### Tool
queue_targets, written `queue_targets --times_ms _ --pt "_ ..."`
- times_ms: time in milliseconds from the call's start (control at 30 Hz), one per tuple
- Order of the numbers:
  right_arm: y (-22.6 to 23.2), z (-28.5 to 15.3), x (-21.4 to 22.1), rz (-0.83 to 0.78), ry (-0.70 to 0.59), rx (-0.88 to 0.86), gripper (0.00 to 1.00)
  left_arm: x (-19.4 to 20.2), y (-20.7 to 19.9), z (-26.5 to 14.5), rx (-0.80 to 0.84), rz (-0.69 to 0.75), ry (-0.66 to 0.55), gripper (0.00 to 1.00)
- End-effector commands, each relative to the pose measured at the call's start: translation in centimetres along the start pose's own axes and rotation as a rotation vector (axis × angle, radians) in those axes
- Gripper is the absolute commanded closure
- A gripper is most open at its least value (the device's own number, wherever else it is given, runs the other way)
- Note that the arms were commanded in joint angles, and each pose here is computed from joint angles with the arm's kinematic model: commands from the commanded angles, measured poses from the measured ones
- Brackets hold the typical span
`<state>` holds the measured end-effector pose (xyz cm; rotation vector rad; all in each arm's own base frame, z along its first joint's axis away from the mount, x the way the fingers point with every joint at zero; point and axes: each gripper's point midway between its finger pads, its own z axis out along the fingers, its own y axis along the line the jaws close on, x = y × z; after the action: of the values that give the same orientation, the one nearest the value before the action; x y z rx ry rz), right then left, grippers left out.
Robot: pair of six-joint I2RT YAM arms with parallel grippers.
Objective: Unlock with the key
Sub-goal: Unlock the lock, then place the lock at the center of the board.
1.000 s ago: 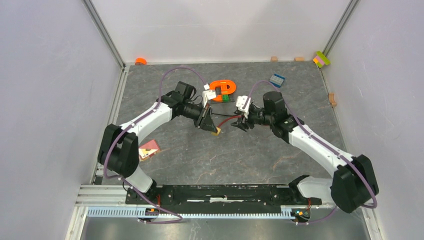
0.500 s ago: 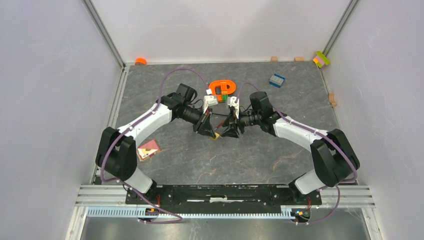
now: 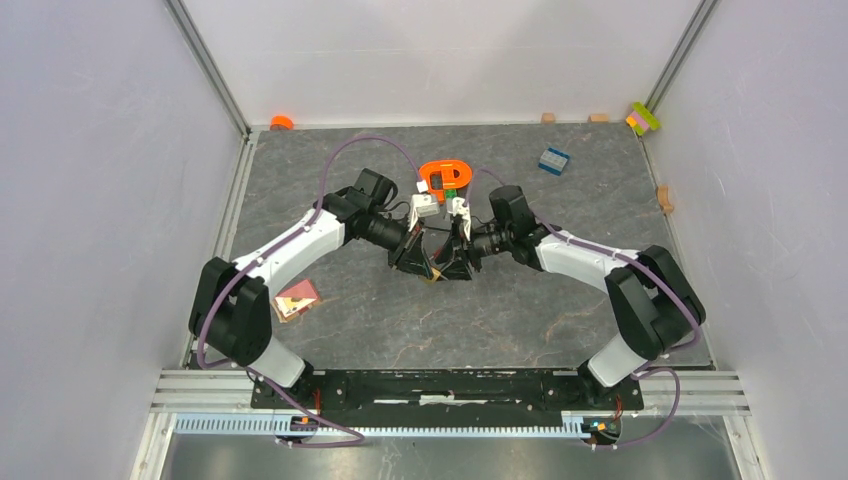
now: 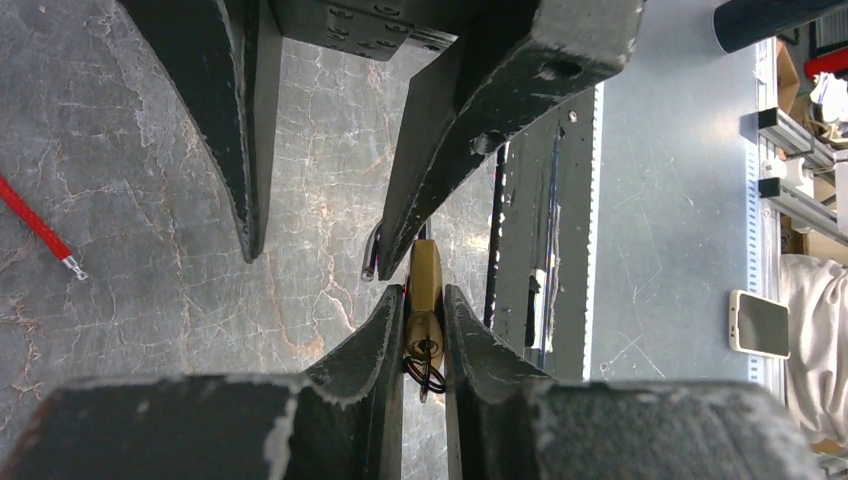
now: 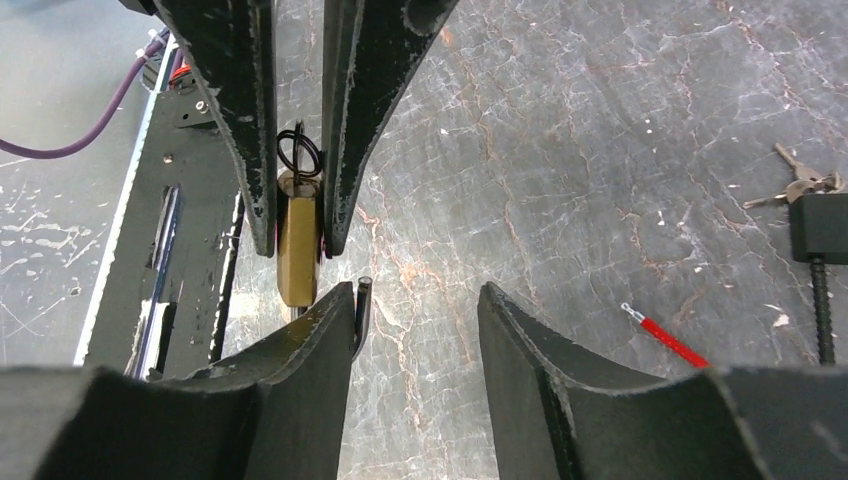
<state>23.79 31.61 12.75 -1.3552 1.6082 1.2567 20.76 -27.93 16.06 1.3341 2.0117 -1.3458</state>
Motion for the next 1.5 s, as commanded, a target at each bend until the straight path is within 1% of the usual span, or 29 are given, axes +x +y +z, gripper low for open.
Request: queue_targets --times_ms 0,100,200,333,400,567,667,800,833,933,1033,1200,1333,1467 --pt "-0.2 0.7 -1.5 -0.033 -0.029 -0.036 0.5 -1.3 -0.9 -0.4 0.013 0.105 -0.039 0.98" --pt "-0.6 0.8 -1.1 -0.029 -0.011 -0.026 0.59 -1.1 -0.6 -0.2 0.0 0.093 -0.042 0.98" --pt "-1.4 0.7 -0.9 -0.043 0.015 0.015 0.62 -0.9 -0.1 -0.1 -0.023 0.072 -0.042 0.98" --pt "-3.0 0.0 -1.2 -0.072 0.048 0.12 0.68 -0.7 0.8 0.0 -0.078 0.035 -0.048 0.98" --pt "-3.8 -0.5 -1.5 -0.084 0.062 0.184 0.72 -0.5 1.3 0.1 -0.106 0.005 -0.047 0.98" --pt "-5.6 -2.3 -2.8 -0.128 0.073 0.349 0.73 0.6 3.2 0.4 -0.193 -0.116 -0.033 0.98" --pt "-5.8 -3.2 -3.3 -0.154 0.067 0.419 0.74 1.2 4.1 0.6 -0.217 -0.198 -0.028 0.98" --pt "-5.2 -2.9 -3.0 -0.182 0.063 0.435 0.74 1.9 5.3 1.1 -0.21 -0.291 -0.015 0.98" --pt "-5.1 -2.5 -2.6 -0.176 0.067 0.428 0.73 2.2 5.6 1.3 -0.204 -0.306 -0.005 0.98" --pt "-5.8 -1.9 -1.4 -0.152 0.081 0.427 0.64 3.0 6.6 1.6 -0.181 -0.352 0.014 0.98" --pt "-6.2 -2.0 -1.5 -0.157 0.078 0.438 0.6 4.4 8.0 1.4 -0.175 -0.408 0.039 0.98" --pt "-6.6 -3.2 -2.0 -0.175 0.066 0.468 0.6 6.7 9.9 0.4 -0.166 -0.508 0.054 0.98" --pt "-6.5 -3.7 -1.4 -0.169 0.071 0.478 0.6 7.9 10.9 0.0 -0.146 -0.578 0.061 0.98" --pt "-6.3 -3.9 -0.7 -0.163 0.081 0.477 0.6 9.1 12.2 -0.5 -0.141 -0.64 0.069 0.85"
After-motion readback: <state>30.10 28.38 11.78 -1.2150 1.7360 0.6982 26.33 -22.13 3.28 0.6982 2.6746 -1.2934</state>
